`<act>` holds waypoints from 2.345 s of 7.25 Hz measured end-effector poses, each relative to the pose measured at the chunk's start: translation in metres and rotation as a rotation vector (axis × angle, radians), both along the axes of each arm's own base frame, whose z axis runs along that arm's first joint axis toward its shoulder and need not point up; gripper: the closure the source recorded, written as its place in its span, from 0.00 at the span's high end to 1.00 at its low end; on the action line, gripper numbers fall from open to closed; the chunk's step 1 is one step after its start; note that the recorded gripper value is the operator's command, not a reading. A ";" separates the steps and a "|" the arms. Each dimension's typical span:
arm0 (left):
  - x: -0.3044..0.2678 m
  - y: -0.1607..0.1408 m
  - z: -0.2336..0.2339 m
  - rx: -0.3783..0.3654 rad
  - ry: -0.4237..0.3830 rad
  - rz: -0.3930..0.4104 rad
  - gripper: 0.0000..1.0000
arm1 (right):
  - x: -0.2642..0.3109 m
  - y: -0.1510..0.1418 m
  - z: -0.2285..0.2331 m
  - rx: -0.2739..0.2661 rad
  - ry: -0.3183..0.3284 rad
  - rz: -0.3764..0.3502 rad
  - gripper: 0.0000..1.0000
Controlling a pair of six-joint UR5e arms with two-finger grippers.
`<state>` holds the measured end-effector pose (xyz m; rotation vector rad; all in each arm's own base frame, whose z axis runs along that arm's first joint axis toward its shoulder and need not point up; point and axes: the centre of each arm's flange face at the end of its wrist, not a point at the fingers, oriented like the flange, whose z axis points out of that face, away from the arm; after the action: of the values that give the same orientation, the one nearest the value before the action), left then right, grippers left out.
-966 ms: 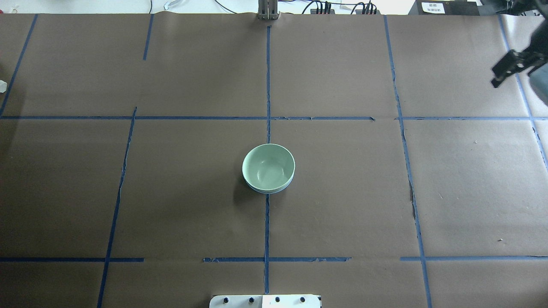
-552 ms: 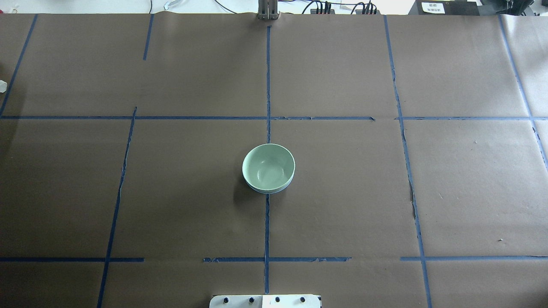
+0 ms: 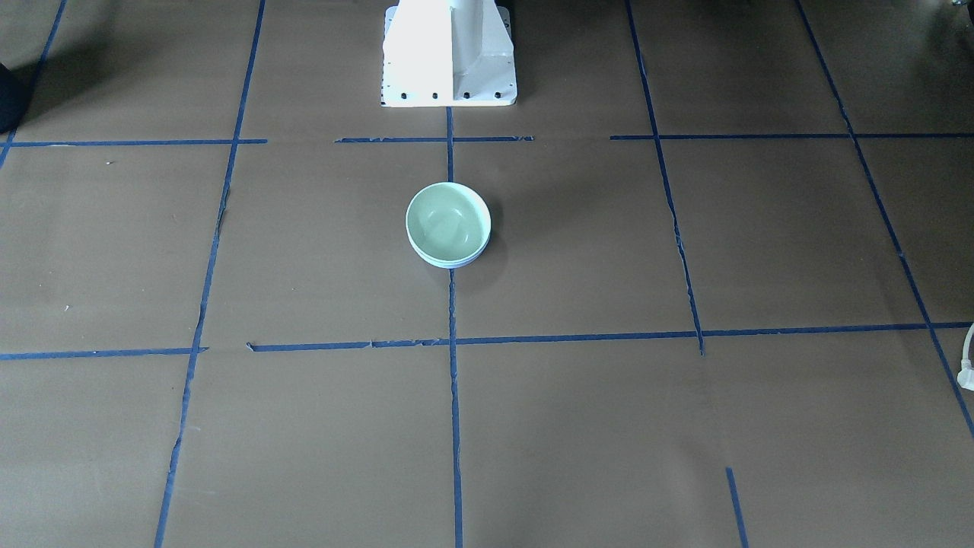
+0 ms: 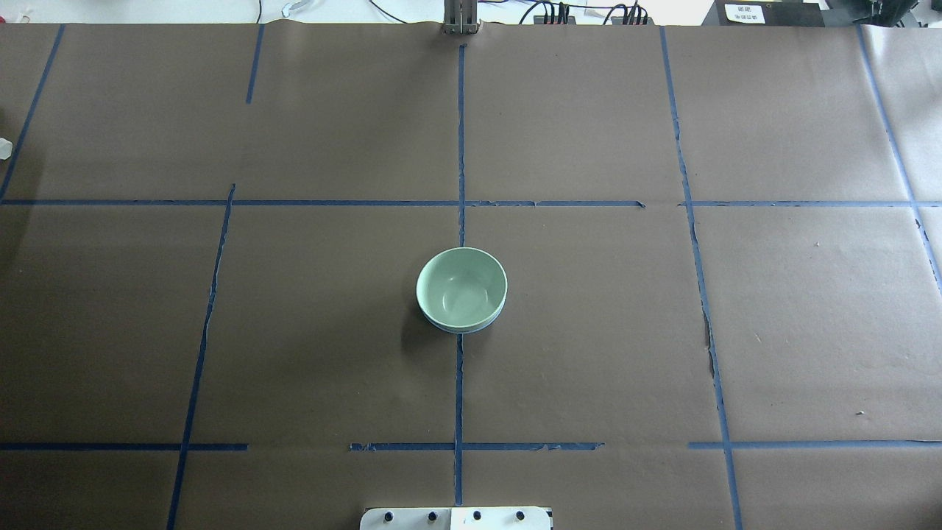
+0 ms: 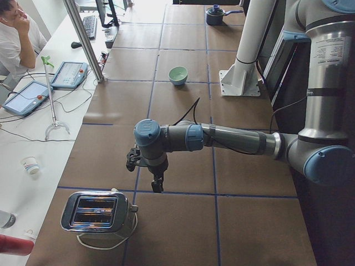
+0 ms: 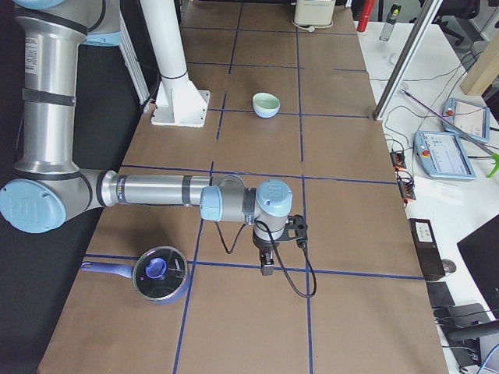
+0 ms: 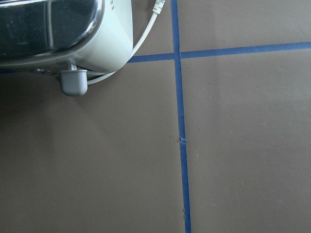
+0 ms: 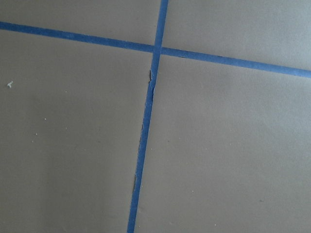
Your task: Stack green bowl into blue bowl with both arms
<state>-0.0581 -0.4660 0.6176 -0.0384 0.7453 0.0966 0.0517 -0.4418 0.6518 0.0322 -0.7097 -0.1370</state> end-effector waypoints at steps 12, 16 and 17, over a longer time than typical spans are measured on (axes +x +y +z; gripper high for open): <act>0.001 -0.001 0.005 -0.007 0.002 0.001 1.00 | -0.003 0.001 0.000 0.019 -0.026 0.002 1.00; 0.001 -0.002 0.002 0.002 0.002 0.003 1.00 | -0.004 0.001 0.001 0.026 -0.028 0.004 1.00; 0.001 -0.003 0.000 0.009 0.003 0.004 1.00 | -0.004 0.001 0.002 0.024 -0.028 0.004 1.00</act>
<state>-0.0568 -0.4686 0.6172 -0.0311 0.7473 0.1040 0.0480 -0.4406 0.6535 0.0590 -0.7356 -0.1417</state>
